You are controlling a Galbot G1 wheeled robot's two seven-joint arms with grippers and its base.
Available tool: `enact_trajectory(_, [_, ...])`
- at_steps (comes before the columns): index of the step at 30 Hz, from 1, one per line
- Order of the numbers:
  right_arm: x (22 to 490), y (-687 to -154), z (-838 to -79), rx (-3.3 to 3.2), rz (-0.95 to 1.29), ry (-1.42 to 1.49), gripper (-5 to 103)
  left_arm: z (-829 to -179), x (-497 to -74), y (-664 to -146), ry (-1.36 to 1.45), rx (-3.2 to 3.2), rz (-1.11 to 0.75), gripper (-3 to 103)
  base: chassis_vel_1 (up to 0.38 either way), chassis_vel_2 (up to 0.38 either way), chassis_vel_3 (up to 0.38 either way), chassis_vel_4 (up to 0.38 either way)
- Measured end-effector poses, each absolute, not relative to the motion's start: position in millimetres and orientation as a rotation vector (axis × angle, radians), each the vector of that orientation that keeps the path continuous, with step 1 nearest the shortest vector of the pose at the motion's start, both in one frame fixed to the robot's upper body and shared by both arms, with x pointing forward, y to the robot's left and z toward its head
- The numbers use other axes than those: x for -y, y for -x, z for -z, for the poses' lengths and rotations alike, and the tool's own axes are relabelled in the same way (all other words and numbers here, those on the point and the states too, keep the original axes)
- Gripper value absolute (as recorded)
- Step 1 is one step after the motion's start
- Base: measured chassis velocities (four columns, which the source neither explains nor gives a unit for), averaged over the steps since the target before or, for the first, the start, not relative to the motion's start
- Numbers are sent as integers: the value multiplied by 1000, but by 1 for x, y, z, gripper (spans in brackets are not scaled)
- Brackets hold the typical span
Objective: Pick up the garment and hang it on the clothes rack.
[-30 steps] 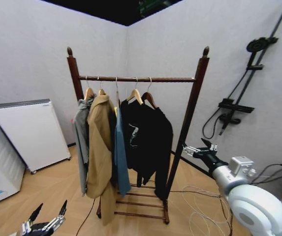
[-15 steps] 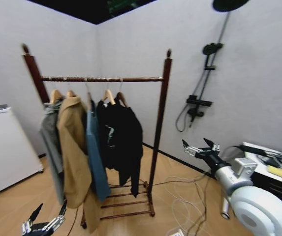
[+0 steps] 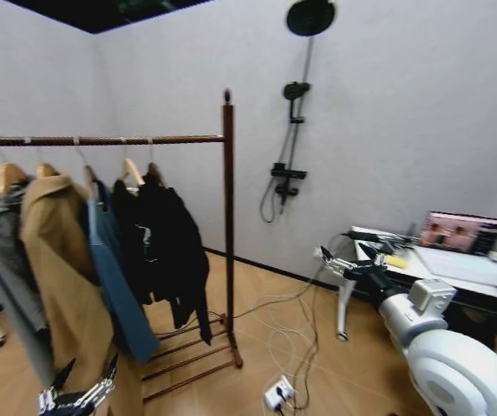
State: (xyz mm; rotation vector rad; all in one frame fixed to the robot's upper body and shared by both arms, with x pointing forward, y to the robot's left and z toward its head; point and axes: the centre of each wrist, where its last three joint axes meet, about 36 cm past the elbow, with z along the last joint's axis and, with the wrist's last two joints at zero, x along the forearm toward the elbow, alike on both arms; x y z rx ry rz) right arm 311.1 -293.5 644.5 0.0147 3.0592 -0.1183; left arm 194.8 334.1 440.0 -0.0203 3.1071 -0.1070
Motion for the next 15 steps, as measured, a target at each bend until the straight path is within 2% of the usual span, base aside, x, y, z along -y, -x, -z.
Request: enact_trajectory(15, [292, -319, -637, -3075, 133, 6, 100, -440, -334, -195, 20, -3107, 107, 100, -24, -236, -224, -21])
